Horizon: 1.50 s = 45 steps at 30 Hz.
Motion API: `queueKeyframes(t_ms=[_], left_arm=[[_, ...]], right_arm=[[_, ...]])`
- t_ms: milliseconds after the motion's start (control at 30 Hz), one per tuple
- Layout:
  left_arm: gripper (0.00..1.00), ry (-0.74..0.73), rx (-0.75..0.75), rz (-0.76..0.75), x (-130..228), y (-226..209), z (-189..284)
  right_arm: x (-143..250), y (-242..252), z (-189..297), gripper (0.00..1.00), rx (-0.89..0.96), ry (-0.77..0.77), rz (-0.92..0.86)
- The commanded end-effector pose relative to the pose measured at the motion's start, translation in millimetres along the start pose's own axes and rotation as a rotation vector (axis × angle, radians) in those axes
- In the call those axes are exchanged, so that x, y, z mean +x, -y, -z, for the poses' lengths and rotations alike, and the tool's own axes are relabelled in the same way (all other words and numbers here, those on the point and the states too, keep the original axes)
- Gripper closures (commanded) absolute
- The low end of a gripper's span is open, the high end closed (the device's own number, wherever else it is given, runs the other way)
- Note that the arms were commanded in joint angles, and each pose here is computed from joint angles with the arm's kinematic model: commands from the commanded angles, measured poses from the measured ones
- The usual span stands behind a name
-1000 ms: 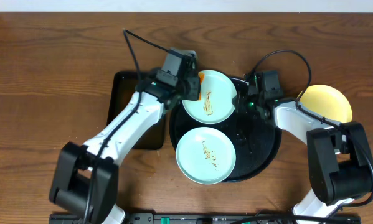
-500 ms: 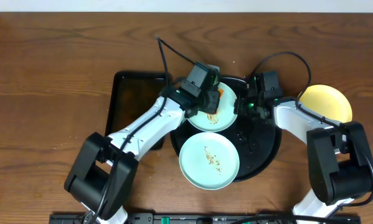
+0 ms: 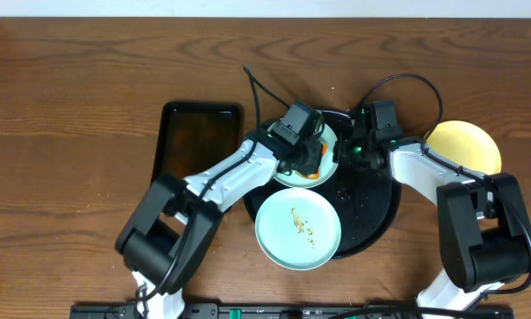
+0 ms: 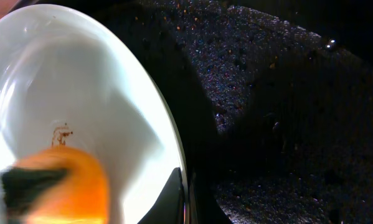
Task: Clean dirty plates on tray and stack at the side
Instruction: 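Scrub the top pale blue plate with the sponge in the left gripper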
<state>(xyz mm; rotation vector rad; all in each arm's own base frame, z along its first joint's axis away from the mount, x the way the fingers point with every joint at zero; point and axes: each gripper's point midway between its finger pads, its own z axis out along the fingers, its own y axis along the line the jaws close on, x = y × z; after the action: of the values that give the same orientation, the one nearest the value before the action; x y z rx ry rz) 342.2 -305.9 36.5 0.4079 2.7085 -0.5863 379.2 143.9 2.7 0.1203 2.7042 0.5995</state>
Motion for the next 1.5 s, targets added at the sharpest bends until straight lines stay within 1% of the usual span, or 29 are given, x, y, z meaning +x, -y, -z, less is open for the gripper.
queueKeyframes(t_ms=[0,100,133,200,333,433,567,633,700,800,867,1033,1133,1267,1467], left_arm=[[0.91,-0.048,0.048,0.036,10,5,-12],[0.91,-0.07,0.038,0.042,16,1,-20],[0.91,-0.076,0.021,0.023,19,-4,-26],[0.91,-0.053,-0.066,0.021,16,-21,-29],[0.92,0.047,-0.298,0.022,-2,-65,-22],[0.92,0.108,-0.397,0.044,-17,-91,-14],[0.92,0.078,-0.418,0.07,-12,-104,-10],[0.92,0.023,-0.403,0.068,0,-100,-6],[0.92,0.015,-0.358,0.068,0,-89,0],[0.92,0.062,-0.28,0.067,-14,-69,20],[0.92,0.112,-0.255,0.063,-26,-59,41],[0.92,0.198,-0.24,0.072,-42,-52,89],[0.92,0.204,-0.255,0.1,-43,-63,107],[0.92,0.175,-0.303,0.166,-35,-92,123],[0.92,0.135,-0.379,0.291,-25,-145,139]], right_arm=[[10,8,-5,0.99,0.033,-0.03,-0.016],[10,8,-5,0.99,0.034,-0.03,-0.016],[10,8,-5,0.99,0.033,-0.03,-0.017],[10,8,-5,0.99,0.035,-0.033,-0.018],[13,9,-5,0.99,0.038,-0.041,-0.02],[16,10,-5,0.99,0.044,-0.055,-0.024],[17,11,-5,0.99,0.046,-0.06,-0.026],[17,11,-5,0.99,0.046,-0.059,-0.026],[17,11,-5,0.99,0.047,-0.059,-0.026],[16,14,-5,0.99,0.063,-0.052,-0.025],[15,15,-5,0.99,0.072,-0.049,-0.025],[12,20,-4,0.99,0.101,-0.031,-0.022],[8,18,-3,0.99,0.097,-0.019,0.026],[-1,18,10,0.99,0.122,0.022,0.058],[-35,10,60,0.99,0.191,0.183,0.136]])
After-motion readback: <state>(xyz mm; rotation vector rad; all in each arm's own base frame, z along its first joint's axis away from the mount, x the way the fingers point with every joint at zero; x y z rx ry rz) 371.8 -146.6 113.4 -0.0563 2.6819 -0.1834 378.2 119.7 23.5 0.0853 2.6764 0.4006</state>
